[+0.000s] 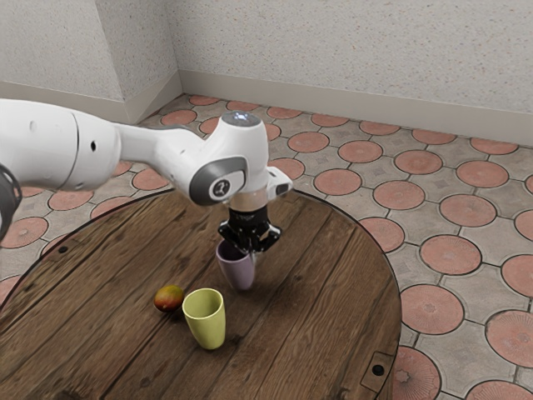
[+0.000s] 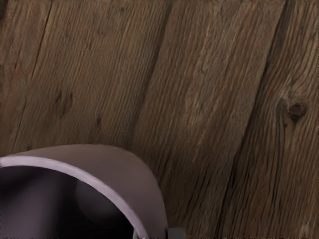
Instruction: Place the left cup onto the right cup
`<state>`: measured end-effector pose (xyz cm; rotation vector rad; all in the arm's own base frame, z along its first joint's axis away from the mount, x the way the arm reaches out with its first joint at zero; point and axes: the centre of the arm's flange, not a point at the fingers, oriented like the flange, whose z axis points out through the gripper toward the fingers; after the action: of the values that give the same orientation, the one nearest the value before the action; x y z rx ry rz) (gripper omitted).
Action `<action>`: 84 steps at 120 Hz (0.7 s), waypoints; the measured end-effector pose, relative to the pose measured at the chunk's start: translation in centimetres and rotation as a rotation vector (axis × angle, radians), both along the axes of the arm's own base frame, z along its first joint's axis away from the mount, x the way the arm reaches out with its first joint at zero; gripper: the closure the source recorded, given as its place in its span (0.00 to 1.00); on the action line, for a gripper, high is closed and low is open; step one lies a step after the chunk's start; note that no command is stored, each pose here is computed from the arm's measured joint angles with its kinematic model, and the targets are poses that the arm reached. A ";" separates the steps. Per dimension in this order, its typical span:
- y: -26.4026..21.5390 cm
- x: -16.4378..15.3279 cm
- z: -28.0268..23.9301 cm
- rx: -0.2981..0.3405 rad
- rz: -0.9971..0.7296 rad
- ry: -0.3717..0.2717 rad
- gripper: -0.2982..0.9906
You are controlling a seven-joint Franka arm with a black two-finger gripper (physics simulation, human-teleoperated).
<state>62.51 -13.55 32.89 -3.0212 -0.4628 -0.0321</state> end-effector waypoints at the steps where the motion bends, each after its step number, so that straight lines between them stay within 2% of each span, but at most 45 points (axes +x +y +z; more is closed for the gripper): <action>1: 0.0 0.0 0.1 0.001 0.001 0.000 0.82; 29: -0.5 -1.3 6.6 0.031 0.009 -0.047 0.83; 54: -5.1 -5.4 14.8 0.055 -0.040 -0.099 0.84; 84: -11.1 -14.6 14.5 0.120 -0.074 -0.019 0.84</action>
<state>47.94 -24.62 47.44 -2.9208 -0.3369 -0.0902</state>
